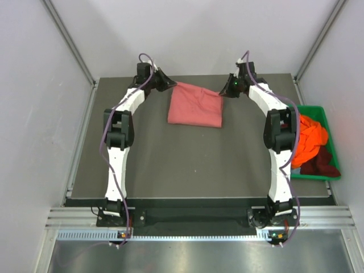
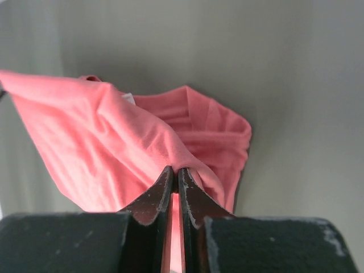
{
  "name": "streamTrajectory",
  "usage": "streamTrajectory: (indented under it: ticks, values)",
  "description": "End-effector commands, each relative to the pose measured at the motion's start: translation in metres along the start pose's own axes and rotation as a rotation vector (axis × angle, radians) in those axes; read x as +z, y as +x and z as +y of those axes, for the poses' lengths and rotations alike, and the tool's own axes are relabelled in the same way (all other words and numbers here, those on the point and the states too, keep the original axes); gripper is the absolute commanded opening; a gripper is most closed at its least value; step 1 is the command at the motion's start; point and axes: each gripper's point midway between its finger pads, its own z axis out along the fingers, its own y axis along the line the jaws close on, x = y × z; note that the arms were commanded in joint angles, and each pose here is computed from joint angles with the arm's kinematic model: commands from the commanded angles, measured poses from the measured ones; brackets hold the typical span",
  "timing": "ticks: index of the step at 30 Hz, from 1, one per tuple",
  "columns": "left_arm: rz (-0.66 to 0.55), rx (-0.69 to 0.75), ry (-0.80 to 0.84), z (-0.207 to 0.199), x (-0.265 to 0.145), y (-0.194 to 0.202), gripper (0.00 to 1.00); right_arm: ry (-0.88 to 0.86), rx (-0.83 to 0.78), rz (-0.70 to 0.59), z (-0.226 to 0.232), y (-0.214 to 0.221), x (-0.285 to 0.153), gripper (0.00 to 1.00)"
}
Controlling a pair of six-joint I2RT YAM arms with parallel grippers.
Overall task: Fold and stack the t-shirts
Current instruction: Fold the tshirt
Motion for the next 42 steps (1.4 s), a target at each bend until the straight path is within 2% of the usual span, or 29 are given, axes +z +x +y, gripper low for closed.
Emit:
streamTrajectory:
  ticks: [1,6,7,9,10,12,16,18,19,22,27,31,33,35,38,39,42]
  values:
    - [-0.082,0.030,0.117,-0.013,0.008,-0.031,0.00,-0.123,-0.016,-0.106,0.023,-0.036,0.003,0.05]
    - [-0.120,0.040,0.141,0.003,0.024,-0.038,0.05,-0.151,0.014,-0.176,0.016,-0.053,0.017,0.05]
    - [-0.129,0.046,0.142,0.006,0.024,-0.041,0.17,-0.151,0.025,-0.183,0.013,-0.055,0.019,0.05]
    - [-0.139,0.056,0.158,0.006,0.026,-0.047,0.28,-0.168,0.056,-0.216,0.009,-0.063,0.020,0.09]
    - [-0.137,0.060,0.172,0.006,0.022,-0.051,0.30,-0.169,0.065,-0.214,0.006,-0.061,0.021,0.19]
    - [-0.147,0.086,0.182,-0.001,0.012,-0.061,0.35,-0.175,0.070,-0.234,0.006,-0.066,0.015,0.23]
    - [-0.115,0.146,0.065,0.006,-0.013,-0.064,0.39,-0.160,0.029,-0.225,0.004,-0.055,0.000,0.43]
    - [-0.063,0.166,-0.032,0.019,-0.029,-0.047,0.39,-0.155,-0.001,-0.208,0.007,-0.048,-0.016,0.49]
    - [-0.037,0.164,-0.058,0.022,-0.034,-0.037,0.39,-0.153,-0.004,-0.165,0.003,-0.030,-0.015,0.53]
    - [0.065,0.165,-0.115,0.031,-0.055,0.003,0.39,-0.142,-0.067,-0.098,0.002,-0.003,-0.032,0.57]
    - [0.166,0.164,-0.121,0.038,-0.081,0.056,0.40,-0.131,-0.132,0.025,0.000,0.045,-0.050,0.58]
    - [0.236,0.137,-0.121,0.044,-0.078,0.082,0.39,-0.134,-0.118,0.081,-0.011,0.079,-0.042,0.57]
    - [0.266,0.136,-0.166,0.060,-0.074,0.093,0.38,-0.123,-0.101,0.114,-0.018,0.093,-0.030,0.57]
    - [0.287,0.158,-0.227,0.076,-0.072,0.104,0.38,-0.118,-0.090,0.135,-0.024,0.100,-0.025,0.56]
    - [0.327,0.113,-0.218,0.086,-0.066,0.120,0.35,-0.109,-0.085,0.130,-0.032,0.109,-0.020,0.52]
    - [0.336,0.101,-0.220,0.089,-0.065,0.125,0.28,-0.103,-0.082,0.131,-0.034,0.112,-0.018,0.50]
    - [0.326,0.059,-0.269,0.097,-0.067,0.128,0.07,-0.085,-0.073,0.140,-0.042,0.122,-0.017,0.28]
